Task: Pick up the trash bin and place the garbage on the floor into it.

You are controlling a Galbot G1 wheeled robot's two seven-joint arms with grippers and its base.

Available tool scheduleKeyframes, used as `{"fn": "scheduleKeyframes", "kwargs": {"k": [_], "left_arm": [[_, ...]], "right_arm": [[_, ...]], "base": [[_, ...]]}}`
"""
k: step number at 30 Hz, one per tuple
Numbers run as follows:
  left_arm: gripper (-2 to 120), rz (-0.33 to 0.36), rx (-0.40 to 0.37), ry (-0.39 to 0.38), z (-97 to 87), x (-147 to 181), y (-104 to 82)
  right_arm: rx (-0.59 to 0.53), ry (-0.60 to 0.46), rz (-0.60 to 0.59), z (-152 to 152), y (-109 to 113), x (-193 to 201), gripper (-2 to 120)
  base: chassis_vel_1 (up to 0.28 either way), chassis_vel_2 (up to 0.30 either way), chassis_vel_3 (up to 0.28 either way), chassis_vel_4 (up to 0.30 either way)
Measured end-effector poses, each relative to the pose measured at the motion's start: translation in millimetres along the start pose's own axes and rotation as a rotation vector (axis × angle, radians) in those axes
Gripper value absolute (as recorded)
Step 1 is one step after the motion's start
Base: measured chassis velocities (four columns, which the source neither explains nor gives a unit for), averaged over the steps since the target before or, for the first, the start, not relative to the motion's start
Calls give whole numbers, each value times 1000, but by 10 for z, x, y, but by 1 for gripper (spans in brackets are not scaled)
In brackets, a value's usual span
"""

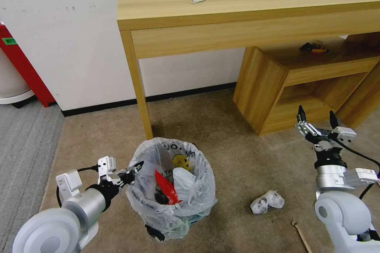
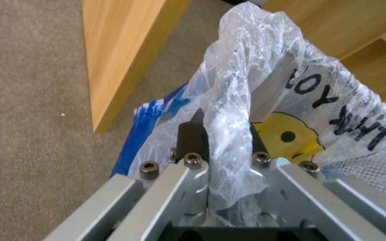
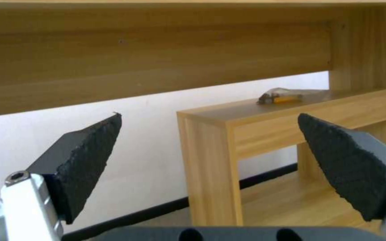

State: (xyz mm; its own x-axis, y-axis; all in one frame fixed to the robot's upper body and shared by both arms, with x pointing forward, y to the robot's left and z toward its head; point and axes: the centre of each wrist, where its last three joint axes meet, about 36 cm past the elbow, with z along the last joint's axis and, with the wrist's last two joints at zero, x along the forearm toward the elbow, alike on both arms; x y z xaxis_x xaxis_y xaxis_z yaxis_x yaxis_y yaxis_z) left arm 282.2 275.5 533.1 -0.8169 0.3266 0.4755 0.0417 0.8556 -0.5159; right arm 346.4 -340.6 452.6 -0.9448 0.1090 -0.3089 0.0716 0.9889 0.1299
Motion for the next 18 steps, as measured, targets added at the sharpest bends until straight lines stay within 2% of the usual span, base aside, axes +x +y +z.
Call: {"fn": "scheduleKeyframes", "kwargs": {"k": [10,18], "left_arm": [[2,0,-2,1,-1,13,-10],[2,-7,-5,1,-4,22,0]], "right_arm": [[5,-10,-16,-5,-11,-7,100],[4,-15,-21,-6,-11,-18,100]], "base": [[-53,-51,-45,-54],[-93,-92,-95,-98]]}}
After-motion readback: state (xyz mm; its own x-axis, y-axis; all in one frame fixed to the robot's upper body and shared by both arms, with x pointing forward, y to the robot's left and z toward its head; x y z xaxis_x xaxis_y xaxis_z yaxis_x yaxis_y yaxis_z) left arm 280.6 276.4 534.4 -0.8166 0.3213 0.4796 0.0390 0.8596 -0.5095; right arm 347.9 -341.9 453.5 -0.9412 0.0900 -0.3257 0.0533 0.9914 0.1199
